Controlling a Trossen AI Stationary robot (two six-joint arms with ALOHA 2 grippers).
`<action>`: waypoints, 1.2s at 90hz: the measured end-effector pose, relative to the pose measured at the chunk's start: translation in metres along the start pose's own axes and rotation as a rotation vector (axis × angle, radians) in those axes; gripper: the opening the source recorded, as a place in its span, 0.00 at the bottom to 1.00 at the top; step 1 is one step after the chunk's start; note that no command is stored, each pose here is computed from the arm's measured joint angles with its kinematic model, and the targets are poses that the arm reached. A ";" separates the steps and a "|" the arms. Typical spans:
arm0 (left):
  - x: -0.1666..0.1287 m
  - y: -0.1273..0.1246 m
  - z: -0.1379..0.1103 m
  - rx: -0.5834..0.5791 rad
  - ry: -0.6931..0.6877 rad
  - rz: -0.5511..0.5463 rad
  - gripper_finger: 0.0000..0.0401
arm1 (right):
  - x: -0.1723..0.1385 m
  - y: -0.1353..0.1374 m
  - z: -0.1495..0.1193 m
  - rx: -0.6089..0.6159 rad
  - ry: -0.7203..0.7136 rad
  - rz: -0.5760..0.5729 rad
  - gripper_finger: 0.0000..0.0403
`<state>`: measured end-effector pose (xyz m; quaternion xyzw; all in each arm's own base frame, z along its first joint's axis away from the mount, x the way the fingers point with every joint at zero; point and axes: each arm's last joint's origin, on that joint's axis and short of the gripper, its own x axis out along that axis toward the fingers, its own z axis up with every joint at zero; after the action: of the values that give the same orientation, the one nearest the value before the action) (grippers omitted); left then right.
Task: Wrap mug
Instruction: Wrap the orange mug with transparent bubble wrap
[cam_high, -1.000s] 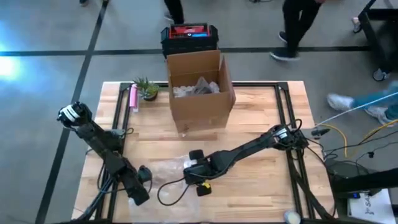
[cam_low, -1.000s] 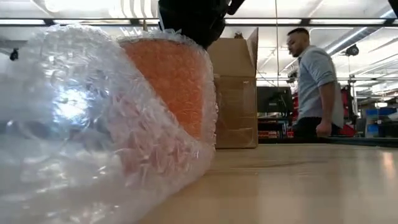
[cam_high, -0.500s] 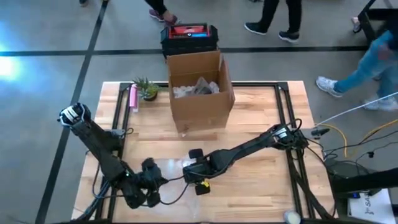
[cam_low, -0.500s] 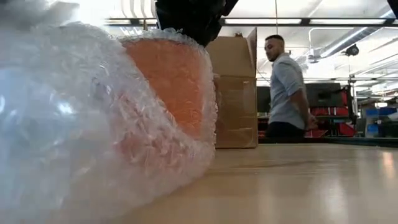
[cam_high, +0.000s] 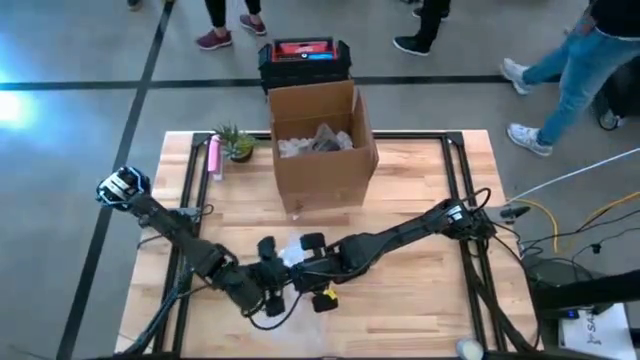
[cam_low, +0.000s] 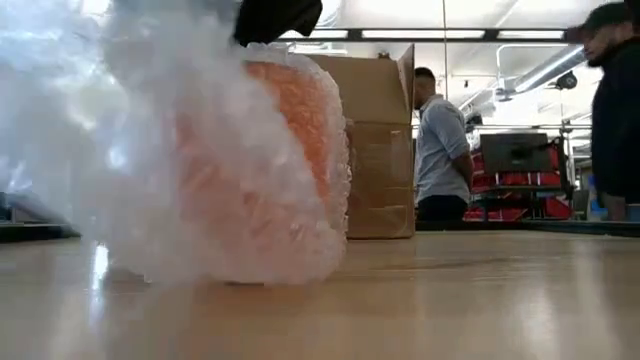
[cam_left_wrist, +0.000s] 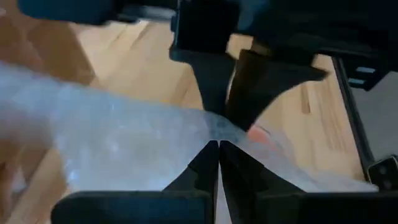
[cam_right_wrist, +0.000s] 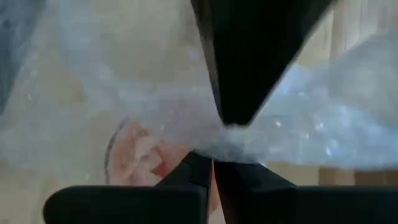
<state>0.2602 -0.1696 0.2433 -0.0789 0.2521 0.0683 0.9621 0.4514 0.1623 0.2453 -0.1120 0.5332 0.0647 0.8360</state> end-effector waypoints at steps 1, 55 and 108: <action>0.001 0.001 0.000 -0.003 0.001 -0.007 0.00 | -0.001 0.000 -0.001 -0.001 0.009 0.000 0.00; 0.044 0.010 -0.025 0.002 0.045 -0.063 0.00 | 0.009 0.036 -0.010 -0.074 -0.039 -0.037 0.00; -0.005 0.023 0.008 -0.008 0.043 -0.209 0.07 | 0.054 0.025 -0.032 -0.038 -0.012 -0.060 0.00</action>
<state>0.2555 -0.1463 0.2505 -0.1101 0.2628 -0.0330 0.9580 0.4401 0.1779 0.1804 -0.1435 0.5233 0.0506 0.8385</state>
